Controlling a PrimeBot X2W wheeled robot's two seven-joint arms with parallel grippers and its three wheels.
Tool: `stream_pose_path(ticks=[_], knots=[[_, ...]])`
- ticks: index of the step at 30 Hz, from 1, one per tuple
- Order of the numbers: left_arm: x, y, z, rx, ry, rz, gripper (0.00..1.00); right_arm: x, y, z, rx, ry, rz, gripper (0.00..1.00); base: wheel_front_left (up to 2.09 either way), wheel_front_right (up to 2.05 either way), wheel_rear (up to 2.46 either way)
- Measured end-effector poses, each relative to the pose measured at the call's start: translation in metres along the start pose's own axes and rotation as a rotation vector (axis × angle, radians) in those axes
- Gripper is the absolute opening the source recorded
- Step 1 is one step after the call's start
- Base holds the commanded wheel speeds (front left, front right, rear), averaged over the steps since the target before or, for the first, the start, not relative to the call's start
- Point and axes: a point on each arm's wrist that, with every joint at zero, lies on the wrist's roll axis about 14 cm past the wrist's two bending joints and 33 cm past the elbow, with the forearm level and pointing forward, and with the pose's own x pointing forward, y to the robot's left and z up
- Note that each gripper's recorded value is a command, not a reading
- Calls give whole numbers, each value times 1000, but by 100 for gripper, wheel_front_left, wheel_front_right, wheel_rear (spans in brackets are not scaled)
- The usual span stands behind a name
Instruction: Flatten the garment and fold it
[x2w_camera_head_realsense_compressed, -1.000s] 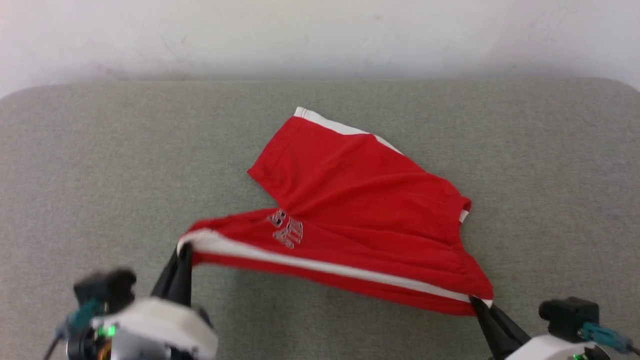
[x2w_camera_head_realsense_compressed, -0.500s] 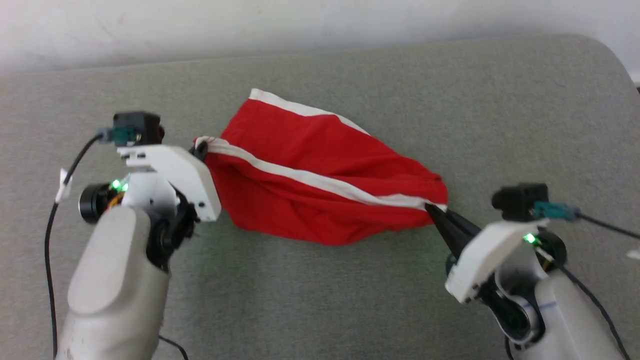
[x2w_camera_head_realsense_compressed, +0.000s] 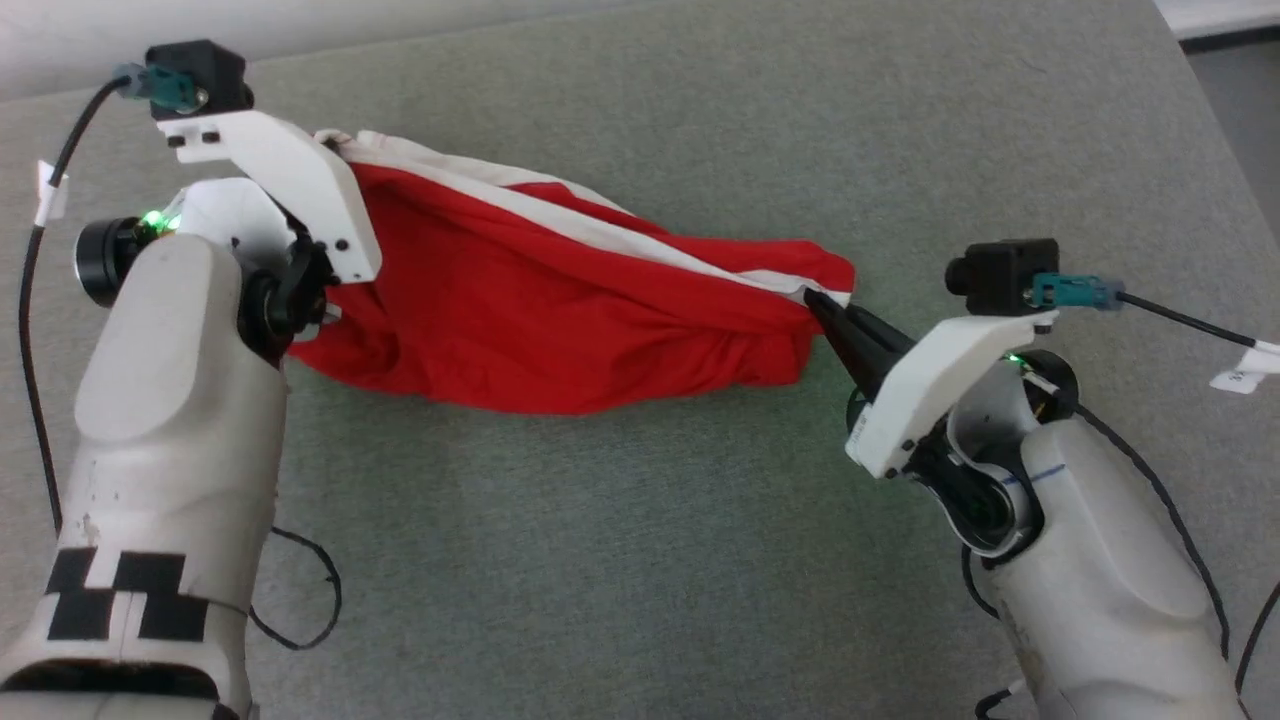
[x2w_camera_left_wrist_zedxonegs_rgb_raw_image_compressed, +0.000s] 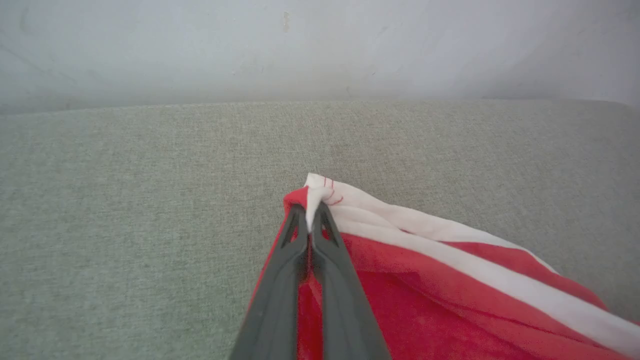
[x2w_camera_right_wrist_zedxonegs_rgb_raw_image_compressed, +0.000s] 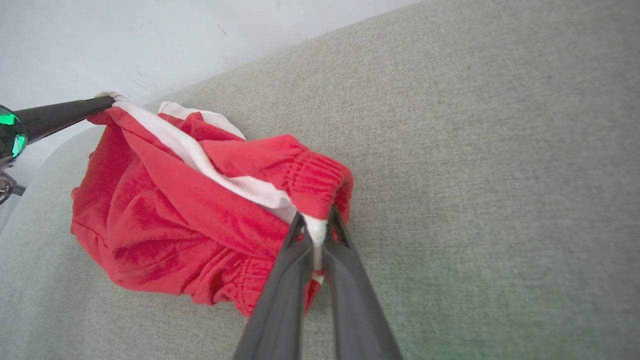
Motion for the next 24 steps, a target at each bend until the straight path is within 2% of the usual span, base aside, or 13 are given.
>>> stream_pose_path(ticks=[2, 3, 4, 5, 6, 11, 18, 24], knots=[[10, -1, -4, -9, 15, 1, 0, 3, -5, -5, 17, 9, -11, 4, 0, 0, 0], [14, -3, -9, -12, 31, 0, 0, 4, -6, -6, 28, 7, -12, 31, 0, 0, 0], [18, -4, -14, -21, 52, -4, 0, 4, -6, -7, 32, 3, -13, 100, 0, 0, 0], [21, -7, -20, -30, 71, -14, 43, 5, -6, -7, 31, -1, -13, 100, 0, 0, 0], [23, -9, -24, -36, 80, -20, 100, 4, -6, -7, 36, -10, -11, 100, 0, 0, 0], [24, -13, -15, -73, 2, -44, 100, -3, -4, 2, -19, -97, 4, 100, 0, 0, 0], [-3, 0, -3, -117, -137, -40, 100, -41, -13, 11, -135, -256, -15, 100, 0, 0, 0], [-37, 7, -7, -56, -103, -58, 100, -76, -8, 20, -186, -335, -35, 100, 0, 0, 0]])
